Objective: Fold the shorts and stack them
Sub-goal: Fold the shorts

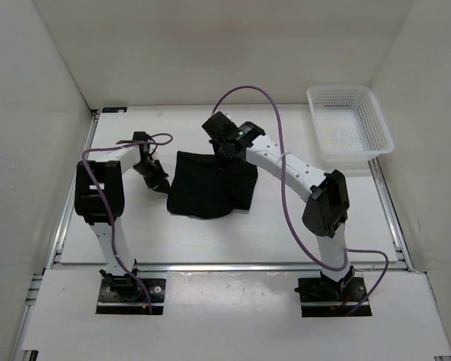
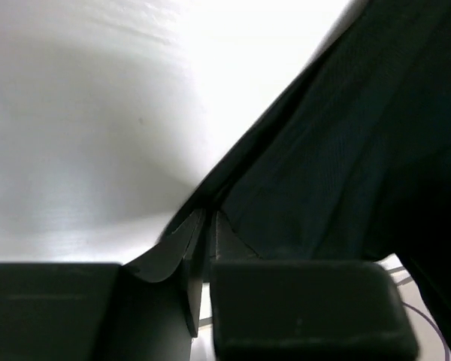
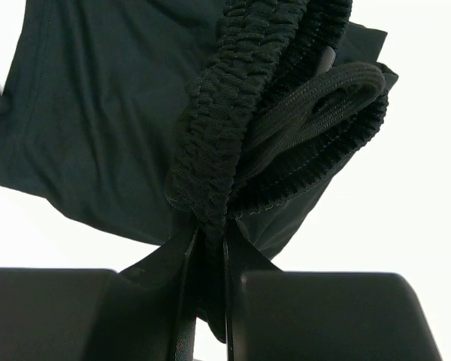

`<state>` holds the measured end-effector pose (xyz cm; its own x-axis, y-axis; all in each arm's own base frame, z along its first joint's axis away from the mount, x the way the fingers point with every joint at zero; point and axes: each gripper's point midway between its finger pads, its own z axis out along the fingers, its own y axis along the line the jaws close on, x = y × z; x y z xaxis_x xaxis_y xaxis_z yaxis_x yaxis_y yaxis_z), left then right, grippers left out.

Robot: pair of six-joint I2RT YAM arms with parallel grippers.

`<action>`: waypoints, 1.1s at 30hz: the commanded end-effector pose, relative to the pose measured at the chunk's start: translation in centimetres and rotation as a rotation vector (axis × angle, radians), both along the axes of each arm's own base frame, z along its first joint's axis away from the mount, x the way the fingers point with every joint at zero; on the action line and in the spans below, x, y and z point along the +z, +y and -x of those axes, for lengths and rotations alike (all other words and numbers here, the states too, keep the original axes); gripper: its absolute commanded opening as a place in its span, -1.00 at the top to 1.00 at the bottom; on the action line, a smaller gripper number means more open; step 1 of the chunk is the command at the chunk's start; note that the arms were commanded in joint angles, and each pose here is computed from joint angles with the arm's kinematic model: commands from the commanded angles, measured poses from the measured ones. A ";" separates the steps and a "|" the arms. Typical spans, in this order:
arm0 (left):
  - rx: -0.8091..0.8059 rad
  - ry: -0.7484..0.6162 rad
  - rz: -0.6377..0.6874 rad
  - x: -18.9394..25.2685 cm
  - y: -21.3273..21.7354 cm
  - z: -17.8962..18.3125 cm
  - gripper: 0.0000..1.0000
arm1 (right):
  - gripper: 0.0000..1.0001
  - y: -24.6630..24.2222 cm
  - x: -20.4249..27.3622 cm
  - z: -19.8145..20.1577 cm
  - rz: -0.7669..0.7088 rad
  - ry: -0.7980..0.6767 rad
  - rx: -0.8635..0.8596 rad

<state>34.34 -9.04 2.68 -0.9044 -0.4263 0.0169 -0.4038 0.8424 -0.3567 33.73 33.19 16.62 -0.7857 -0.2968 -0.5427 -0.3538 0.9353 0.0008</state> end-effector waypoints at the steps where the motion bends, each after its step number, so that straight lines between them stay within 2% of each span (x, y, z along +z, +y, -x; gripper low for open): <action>1: -0.026 -0.007 -0.006 -0.3 0.1 -0.7 0.63 | 0.99 1.5 2.0 -0.6 -0.027 -0.057 0.031; 7: -0.024 0.011 -0.025 -1.0 0.4 -0.6 0.75 | 0.99 3.8 2.5 -0.8 -0.063 -0.062 0.072; 13: -0.012 0.020 -0.036 -1.3 0.9 -0.4 0.77 | 0.99 6.4 2.1 -0.8 -0.089 -0.056 0.118; 24: 0.026 0.033 -0.036 -1.4 2.2 0.2 0.77 | 0.99 12.6 0.9 -0.6 -0.209 -0.020 0.248; 25: 0.018 0.017 -0.037 -1.0 2.3 0.1 0.72 | 0.99 13.3 1.3 -0.6 -0.242 -0.024 0.265; 26: 0.044 0.017 -0.037 -0.9 3.2 0.1 0.61 | 0.91 13.9 0.8 -0.4 -0.257 -0.010 0.279; 27: 0.044 -0.011 -0.028 0.0 3.4 -0.1 0.21 | 0.41 14.9 1.2 0.4 -0.308 0.021 0.324; 29: 0.068 -0.027 -0.004 1.0 4.4 -0.1 -0.20 | -0.47 16.2 1.1 1.1 -0.367 0.045 0.385; 30: 0.066 -0.031 -0.006 1.9 4.9 0.0 -0.35 | -0.93 16.6 2.0 1.6 -0.402 0.050 0.411; 31: 0.078 -0.055 -0.008 3.1 5.4 -0.1 -0.57 | -1.00 16.9 1.7 2.8 -0.429 0.090 0.464; 32: 0.095 -0.068 -0.027 3.8 6.6 -0.2 -0.67 | -1.00 17.4 3.9 3.2 -0.485 0.054 0.514; 33: 0.109 -0.092 -0.030 5.0 7.1 -0.6 -0.67 | -1.00 17.4 4.6 3.7 -0.507 0.048 0.542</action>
